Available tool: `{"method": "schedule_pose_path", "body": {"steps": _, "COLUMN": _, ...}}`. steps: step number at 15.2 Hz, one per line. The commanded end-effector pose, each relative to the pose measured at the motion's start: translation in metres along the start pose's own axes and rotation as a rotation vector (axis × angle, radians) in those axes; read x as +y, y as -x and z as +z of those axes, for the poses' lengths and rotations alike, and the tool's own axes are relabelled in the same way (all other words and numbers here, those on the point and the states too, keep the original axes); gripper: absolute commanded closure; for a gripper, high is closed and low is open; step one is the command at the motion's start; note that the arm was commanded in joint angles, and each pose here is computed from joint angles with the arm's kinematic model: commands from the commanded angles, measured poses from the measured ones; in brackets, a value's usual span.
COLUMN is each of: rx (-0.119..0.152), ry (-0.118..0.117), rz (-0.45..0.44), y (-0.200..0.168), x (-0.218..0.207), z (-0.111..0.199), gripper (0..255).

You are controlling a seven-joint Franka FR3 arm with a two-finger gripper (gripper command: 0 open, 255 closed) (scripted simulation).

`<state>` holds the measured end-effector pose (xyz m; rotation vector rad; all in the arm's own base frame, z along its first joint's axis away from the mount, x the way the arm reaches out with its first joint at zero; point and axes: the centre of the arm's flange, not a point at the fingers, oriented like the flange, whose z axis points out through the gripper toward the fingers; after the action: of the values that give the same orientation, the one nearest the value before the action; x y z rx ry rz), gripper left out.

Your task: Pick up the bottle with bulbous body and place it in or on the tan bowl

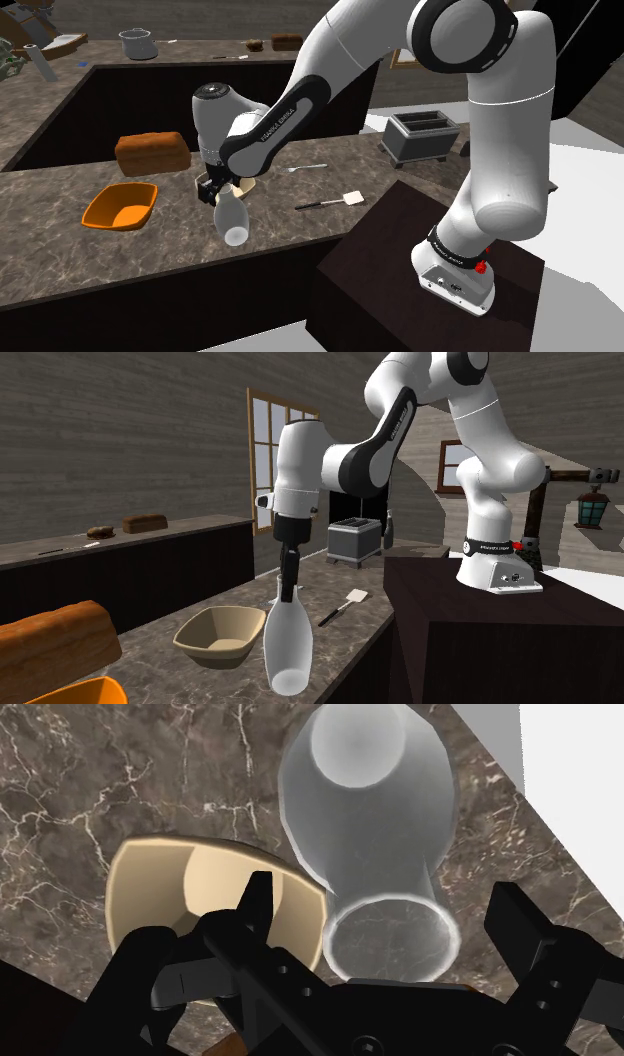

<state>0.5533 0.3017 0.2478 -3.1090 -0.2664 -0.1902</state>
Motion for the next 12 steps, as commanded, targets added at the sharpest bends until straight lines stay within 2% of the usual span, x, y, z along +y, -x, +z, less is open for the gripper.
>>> {"method": "schedule_pose_path", "body": {"steps": 1, "rx": 0.0, "ry": 0.0, "rz": 0.0, "y": -0.0001, "x": 0.0, "z": 0.0007, "gripper": 0}}
{"method": "schedule_pose_path", "body": {"steps": 4, "rx": 0.0, "ry": 0.0, "rz": 0.0, "y": -0.0001, "x": 0.0, "z": 0.0006, "gripper": 0}}
{"method": "schedule_pose_path", "body": {"steps": 5, "rx": 0.0, "ry": 0.0, "rz": 0.0, "y": -0.0001, "x": 0.0, "z": 0.0006, "gripper": 255}}
{"method": "schedule_pose_path", "body": {"steps": 12, "rx": 0.0, "ry": 0.0, "rz": 0.0, "y": -0.0001, "x": 0.0, "z": 0.0006, "gripper": 255}}
